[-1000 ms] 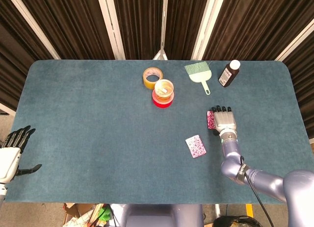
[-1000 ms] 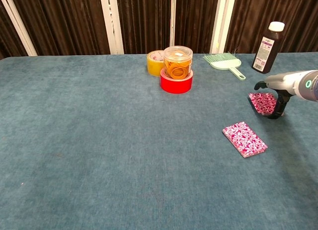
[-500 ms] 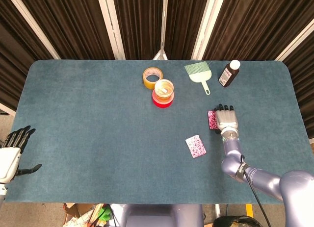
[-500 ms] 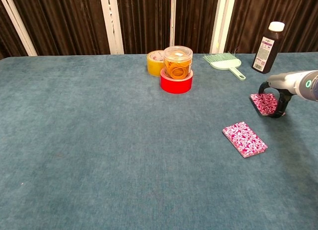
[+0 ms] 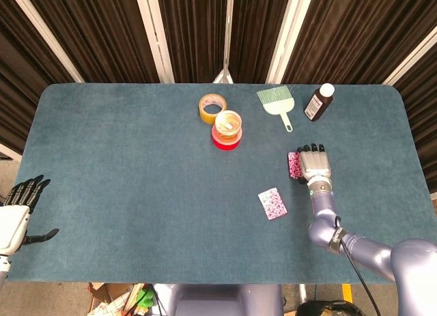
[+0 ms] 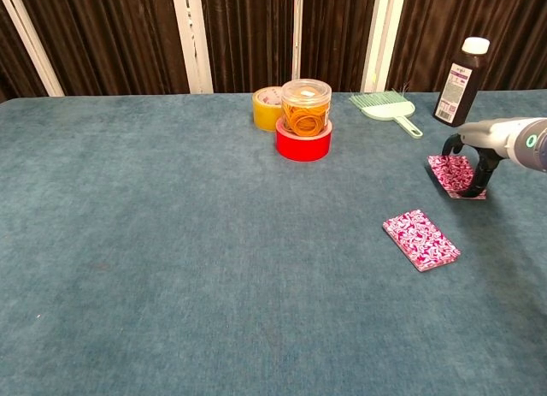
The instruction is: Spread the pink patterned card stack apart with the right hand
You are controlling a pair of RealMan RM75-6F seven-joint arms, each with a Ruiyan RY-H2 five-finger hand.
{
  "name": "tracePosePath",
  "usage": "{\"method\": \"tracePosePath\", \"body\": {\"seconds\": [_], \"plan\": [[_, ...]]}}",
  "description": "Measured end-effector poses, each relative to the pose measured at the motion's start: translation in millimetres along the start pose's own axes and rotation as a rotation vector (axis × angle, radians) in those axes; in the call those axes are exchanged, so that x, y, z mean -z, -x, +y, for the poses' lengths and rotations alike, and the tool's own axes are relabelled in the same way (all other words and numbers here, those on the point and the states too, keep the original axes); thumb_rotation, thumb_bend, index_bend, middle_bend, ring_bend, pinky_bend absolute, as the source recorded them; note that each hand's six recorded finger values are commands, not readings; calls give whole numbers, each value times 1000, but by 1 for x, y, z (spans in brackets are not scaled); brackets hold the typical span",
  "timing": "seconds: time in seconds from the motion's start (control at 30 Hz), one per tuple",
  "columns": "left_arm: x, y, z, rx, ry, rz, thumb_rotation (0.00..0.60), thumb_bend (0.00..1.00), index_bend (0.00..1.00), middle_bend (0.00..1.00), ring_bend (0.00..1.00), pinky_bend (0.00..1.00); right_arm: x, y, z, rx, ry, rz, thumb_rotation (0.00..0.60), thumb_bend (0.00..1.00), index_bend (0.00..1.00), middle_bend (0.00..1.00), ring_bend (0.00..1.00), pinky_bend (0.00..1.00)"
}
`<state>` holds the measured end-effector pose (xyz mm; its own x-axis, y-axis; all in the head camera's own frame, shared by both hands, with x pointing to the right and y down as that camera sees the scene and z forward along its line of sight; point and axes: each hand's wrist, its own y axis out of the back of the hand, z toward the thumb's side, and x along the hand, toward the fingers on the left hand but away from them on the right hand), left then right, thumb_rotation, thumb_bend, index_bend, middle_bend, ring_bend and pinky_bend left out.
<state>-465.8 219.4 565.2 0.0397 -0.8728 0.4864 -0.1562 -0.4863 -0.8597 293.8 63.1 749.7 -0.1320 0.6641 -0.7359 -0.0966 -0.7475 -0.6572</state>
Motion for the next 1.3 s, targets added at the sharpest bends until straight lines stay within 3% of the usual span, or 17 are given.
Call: {"method": "tracePosePath", "body": {"seconds": [0.6, 1.1, 1.17, 1.3], "plan": [[-3, 2, 2, -16, -4, -19, 600, 0, 0, 0, 0, 43, -20, -46, 16, 51, 7, 116, 600, 326, 607, 169, 0, 0], [-6, 7, 3, -29, -20, -38, 600, 0, 0, 0, 0, 43, 38, -85, -11, 37, -51, 48, 600, 327, 616, 169, 0, 0], [-7, 7, 3, -30, -25, -39, 600, 0, 0, 0, 0, 43, 45, -89, -16, 33, -56, 43, 600, 327, 588, 168, 0, 0], [-7, 7, 2, -32, -31, -38, 600, 0, 0, 0, 0, 43, 55, -96, -24, 22, -63, 34, 600, 327, 432, 125, 0, 0]]}}
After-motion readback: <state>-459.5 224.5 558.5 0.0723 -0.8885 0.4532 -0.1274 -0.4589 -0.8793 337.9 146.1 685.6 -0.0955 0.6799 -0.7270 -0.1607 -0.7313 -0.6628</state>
